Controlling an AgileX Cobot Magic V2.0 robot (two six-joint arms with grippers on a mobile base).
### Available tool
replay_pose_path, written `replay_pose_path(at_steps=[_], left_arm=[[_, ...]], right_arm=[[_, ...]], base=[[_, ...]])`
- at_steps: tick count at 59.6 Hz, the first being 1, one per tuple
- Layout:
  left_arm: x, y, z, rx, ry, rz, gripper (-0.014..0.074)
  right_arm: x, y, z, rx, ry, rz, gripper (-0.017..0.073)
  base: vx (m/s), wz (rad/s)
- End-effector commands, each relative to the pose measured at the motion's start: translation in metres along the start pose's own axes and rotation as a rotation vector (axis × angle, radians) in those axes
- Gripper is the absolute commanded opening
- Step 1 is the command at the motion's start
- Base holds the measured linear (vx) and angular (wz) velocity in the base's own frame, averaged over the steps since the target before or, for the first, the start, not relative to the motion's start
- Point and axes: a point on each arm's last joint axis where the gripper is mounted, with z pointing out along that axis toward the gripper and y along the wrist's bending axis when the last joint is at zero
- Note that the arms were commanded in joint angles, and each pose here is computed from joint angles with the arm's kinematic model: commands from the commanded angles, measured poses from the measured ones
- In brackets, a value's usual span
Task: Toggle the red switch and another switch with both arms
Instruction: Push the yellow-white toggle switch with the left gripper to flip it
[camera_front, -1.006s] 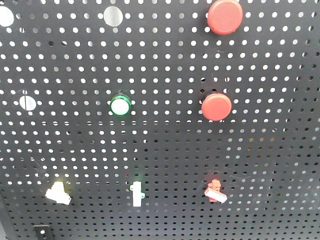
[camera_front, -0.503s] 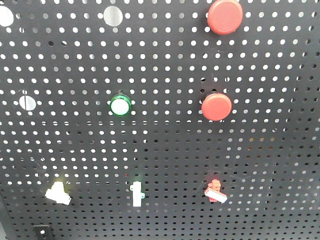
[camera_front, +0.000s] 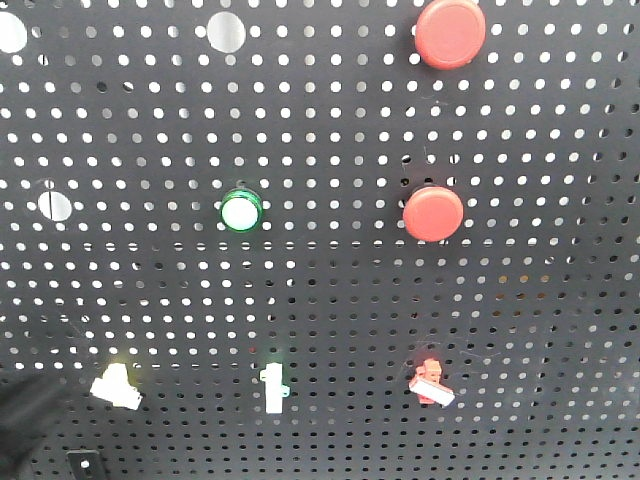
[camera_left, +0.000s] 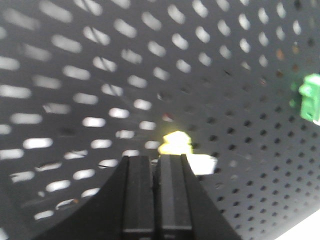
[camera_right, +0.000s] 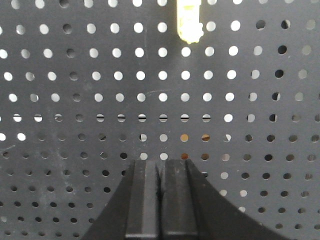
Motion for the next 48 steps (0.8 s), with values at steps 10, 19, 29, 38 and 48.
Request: replay_pose_path(at_steps=[10, 19, 29, 38, 48], left_arm=[[-0.033, 0.004, 0.020, 0.005, -0.131, -0.017, 0.0001], [-0.032, 0.004, 0.027, 0.008, -0.112, -0.018, 0.0001], [-0.027, 0.004, 0.031, 0.011, -0.086, -0.019, 0.0001], [-0.026, 0.004, 0.033, 0.010, -0.077, -0.029, 0.0001], [-0.018, 0.004, 0.033, 0.009, 0.008, -0.028, 0.0001]], right_arm=[[-0.019, 0.000, 0.002, -0.005, -0.118, -0.004, -0.0006], [-0.019, 0.000, 0.002, -0.005, -0.124, -0.004, -0.0006], [-0.021, 0.001, 0.001, -0.006, -0.143, -0.004, -0.0006], [-0.022, 0.001, 0.001, -0.007, -0.156, -0.004, -0.0006], [-0.022, 0.001, 0.001, -0.007, -0.158, -0.004, -0.0006]], base=[[0.00, 0.00], [0.00, 0.00], [0.00, 0.00], [0.00, 0.00], [0.00, 0.00]])
